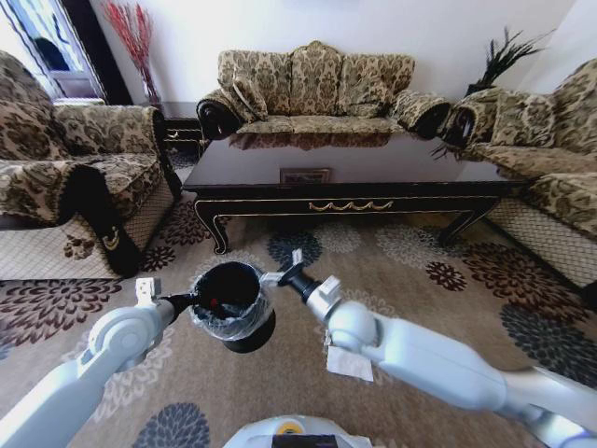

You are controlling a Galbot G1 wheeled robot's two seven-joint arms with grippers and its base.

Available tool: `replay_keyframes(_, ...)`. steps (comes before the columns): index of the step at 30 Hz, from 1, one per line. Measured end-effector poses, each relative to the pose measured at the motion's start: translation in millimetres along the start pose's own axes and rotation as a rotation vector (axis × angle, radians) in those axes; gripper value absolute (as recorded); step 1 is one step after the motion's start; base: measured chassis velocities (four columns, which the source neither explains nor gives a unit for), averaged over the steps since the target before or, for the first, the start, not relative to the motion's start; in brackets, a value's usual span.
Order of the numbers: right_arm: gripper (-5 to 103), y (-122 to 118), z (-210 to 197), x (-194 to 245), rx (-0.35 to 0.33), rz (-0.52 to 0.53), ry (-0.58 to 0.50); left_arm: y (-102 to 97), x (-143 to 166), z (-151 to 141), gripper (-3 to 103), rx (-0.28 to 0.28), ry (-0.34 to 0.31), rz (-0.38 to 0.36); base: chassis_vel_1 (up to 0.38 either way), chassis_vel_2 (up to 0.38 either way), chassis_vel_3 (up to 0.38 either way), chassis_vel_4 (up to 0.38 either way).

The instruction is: Move to the front of the table and pick up the trash from the floor, then place it into the trash bin.

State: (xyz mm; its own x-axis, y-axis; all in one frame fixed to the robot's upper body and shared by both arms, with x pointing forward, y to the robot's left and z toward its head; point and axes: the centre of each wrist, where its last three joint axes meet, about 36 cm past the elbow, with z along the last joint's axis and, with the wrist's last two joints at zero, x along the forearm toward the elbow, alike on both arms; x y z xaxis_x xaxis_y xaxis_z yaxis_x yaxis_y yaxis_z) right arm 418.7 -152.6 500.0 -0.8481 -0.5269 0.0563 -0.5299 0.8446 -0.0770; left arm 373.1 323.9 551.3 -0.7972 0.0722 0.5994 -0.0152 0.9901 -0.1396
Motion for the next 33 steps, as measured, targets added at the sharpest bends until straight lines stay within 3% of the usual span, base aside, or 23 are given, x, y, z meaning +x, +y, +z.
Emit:
replay_keyframes(6, 100, -27.5, 63.9, 5.9, -0.048, 0.204, 0.286, -1.3, 6.9, -11.5, 3, 0.001, -0.04, 0.011, 0.0, 0.0, 0.0, 0.0)
replay_keyframes(8, 100, -28.4, 77.0, 8.8, -0.055, 0.23, 0.331, -2.1, 8.4, -13.4, 3, -0.001, -0.046, 0.016, 0.0, 0.0, 0.0, 0.0)
replay_keyframes(11, 100, -23.0, 126.8, 17.6, -0.111, 0.309, 0.525, -4.8, 13.0, -17.0, 3, -0.007, -0.06, 0.029, 0.0, 0.0, 0.0, 0.0)
replay_keyframes(12, 100, -23.0, 126.8, 17.6, -0.111, 0.309, 0.525, -4.8, 13.0, -17.0, 3, -0.007, -0.06, 0.029, 0.0, 0.0, 0.0, 0.0)
replay_keyframes(16, 100, -22.3, 181.0, 13.4, -0.13, 0.389, 0.706, -5.3, 14.5, -17.9, 3, -0.005, -0.066, 0.032, 0.0, 0.0, 0.0, 0.0)
replay_keyframes(25, 100, -26.8, 236.8, 1.7, -0.067, 0.438, 0.857, -6.6, 16.5, -17.4, 3, -0.002, -0.072, 0.036, 0.0, 0.0, 0.0, 0.0)
replay_keyframes(33, 100, -26.1, 234.7, -8.2, -0.089, 0.423, 0.88, -3.7, 14.0, -18.2, 3, 0.002, -0.072, 0.027, 0.0, 0.0, 0.0, 0.0)
